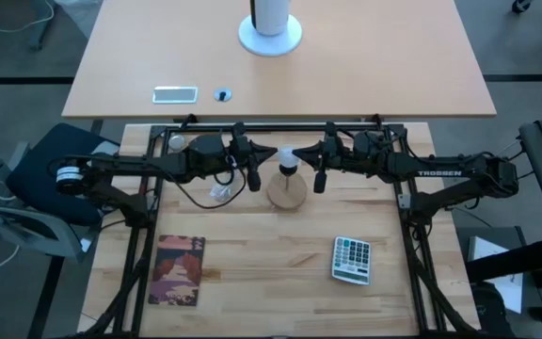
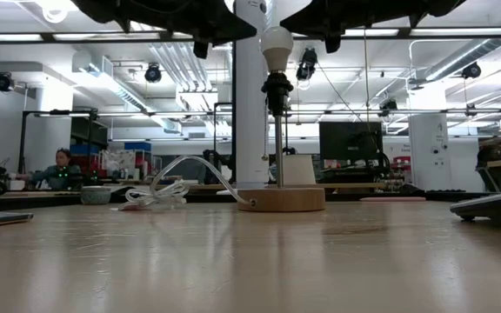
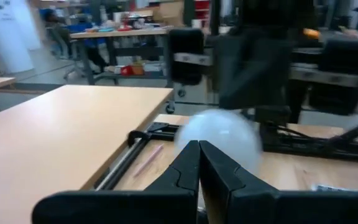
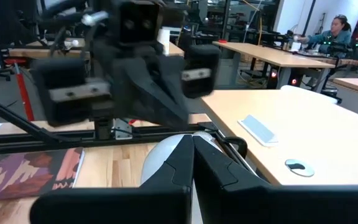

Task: Screw lightbulb
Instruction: Insert the lightbulb into the lamp

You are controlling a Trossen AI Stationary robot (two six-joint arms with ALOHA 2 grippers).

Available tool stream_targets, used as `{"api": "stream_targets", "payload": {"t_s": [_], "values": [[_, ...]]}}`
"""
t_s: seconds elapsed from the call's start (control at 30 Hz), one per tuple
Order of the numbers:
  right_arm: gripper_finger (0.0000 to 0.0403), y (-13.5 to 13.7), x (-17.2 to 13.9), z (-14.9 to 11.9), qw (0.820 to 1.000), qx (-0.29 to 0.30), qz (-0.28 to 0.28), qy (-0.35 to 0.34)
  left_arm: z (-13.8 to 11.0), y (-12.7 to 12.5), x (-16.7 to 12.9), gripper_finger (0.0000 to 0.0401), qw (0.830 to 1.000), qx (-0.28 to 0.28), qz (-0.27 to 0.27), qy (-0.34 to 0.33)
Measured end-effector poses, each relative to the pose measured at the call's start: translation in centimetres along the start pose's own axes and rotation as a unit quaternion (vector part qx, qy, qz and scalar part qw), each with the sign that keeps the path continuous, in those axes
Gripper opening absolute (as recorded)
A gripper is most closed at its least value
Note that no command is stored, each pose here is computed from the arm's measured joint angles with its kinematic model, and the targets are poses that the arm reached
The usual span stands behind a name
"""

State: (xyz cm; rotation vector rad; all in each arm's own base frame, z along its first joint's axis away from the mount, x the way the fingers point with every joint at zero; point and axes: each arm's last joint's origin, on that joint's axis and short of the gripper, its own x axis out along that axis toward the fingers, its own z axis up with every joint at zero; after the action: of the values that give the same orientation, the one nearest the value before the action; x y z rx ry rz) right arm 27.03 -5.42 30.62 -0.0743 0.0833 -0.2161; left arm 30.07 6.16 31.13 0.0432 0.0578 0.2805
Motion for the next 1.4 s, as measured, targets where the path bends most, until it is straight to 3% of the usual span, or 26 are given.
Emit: {"api": "stream_targets", "payload": {"t_s": [0.13,0.3,0.77,1.4], "values": [[0.0,0.0,0.0,0.0,1.0,-0.008,-0.001,-0.001,0.0,-0.8,-0.7,0.0,0.999,0.027,-0.031,0.024],[0.0,0.0,0.0,0.1,1.0,-0.011,-0.002,-0.004,0.0,-1.9,-0.5,0.0,0.996,0.068,-0.05,0.009],[0.0,-0.1,-0.3,0.4,1.0,-0.013,-0.008,-0.011,-0.5,-1.8,0.4,0.0,0.997,0.072,-0.013,0.004],[0.0,-0.1,-1.0,0.9,1.0,-0.017,-0.016,-0.02,-0.5,-1.8,0.4,0.0,0.997,0.072,-0.012,0.005]]}}
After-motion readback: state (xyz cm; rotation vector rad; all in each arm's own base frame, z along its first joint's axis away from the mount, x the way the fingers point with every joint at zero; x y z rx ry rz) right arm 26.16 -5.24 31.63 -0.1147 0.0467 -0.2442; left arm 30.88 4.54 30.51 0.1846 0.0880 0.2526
